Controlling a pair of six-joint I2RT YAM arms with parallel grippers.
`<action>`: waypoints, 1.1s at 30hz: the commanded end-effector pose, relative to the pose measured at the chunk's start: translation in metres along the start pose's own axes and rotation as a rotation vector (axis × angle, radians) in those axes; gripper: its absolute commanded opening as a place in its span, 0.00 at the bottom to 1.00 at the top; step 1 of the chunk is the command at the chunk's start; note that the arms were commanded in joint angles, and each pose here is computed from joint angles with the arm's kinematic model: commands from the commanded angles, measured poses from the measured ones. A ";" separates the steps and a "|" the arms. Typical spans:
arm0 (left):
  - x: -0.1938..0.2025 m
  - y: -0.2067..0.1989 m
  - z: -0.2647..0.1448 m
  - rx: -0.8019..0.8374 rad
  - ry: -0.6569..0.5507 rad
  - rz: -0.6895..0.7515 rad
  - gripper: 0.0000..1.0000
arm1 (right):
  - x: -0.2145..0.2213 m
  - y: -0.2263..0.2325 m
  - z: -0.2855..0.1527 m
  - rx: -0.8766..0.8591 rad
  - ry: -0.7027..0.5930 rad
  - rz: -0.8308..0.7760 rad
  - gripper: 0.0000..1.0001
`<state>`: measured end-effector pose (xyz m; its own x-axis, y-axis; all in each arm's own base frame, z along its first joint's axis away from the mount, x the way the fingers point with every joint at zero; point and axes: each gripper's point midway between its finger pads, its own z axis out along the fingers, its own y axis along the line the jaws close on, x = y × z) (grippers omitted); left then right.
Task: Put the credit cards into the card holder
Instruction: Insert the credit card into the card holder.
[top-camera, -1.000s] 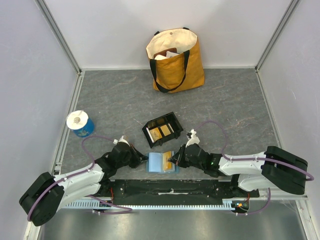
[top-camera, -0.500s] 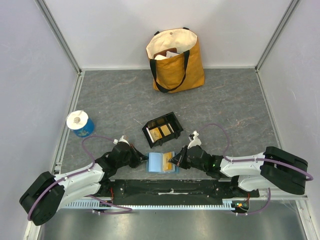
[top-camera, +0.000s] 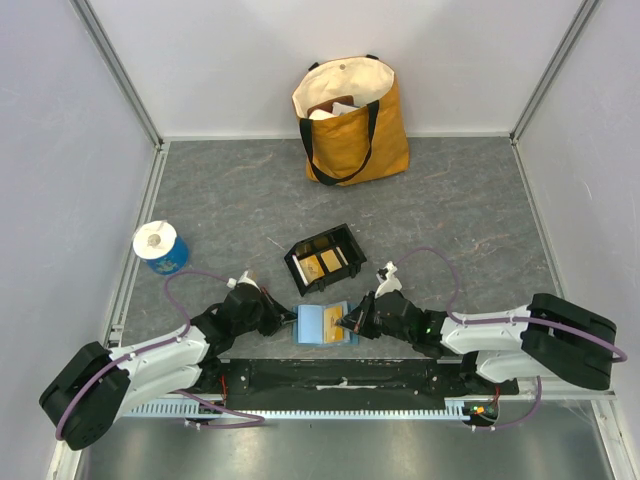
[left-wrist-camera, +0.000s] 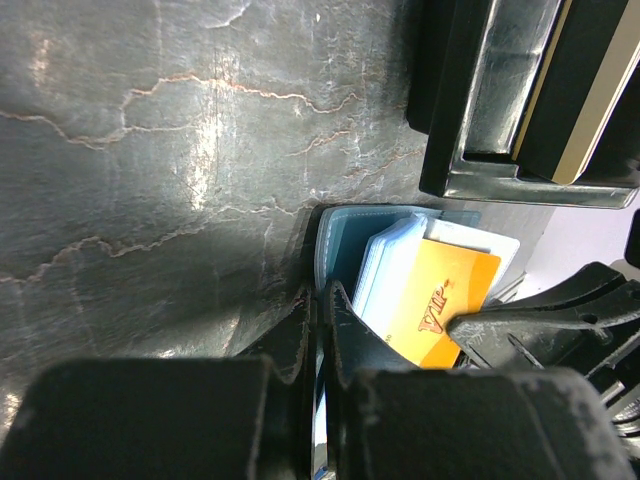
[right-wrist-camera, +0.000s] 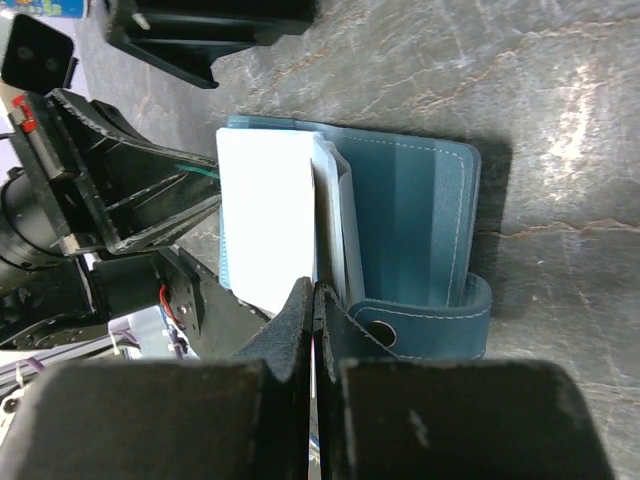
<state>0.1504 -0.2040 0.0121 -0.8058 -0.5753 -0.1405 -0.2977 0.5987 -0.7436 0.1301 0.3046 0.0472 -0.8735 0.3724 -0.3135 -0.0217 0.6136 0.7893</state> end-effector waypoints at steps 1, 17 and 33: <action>0.005 0.046 -0.001 -0.163 0.011 0.066 0.02 | 0.002 -0.007 0.005 0.002 0.005 0.013 0.00; 0.007 0.049 0.001 -0.169 0.021 0.064 0.02 | 0.010 -0.011 0.015 -0.025 0.045 0.043 0.00; 0.008 0.051 0.000 -0.166 0.021 0.055 0.02 | 0.022 0.001 0.037 -0.012 0.091 0.056 0.00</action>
<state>0.1520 -0.2065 0.0117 -0.8080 -0.5725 -0.1392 -0.2946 0.5972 -0.7461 0.1331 0.3273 0.0266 -0.8974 0.3808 -0.2231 0.0321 0.5605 0.8275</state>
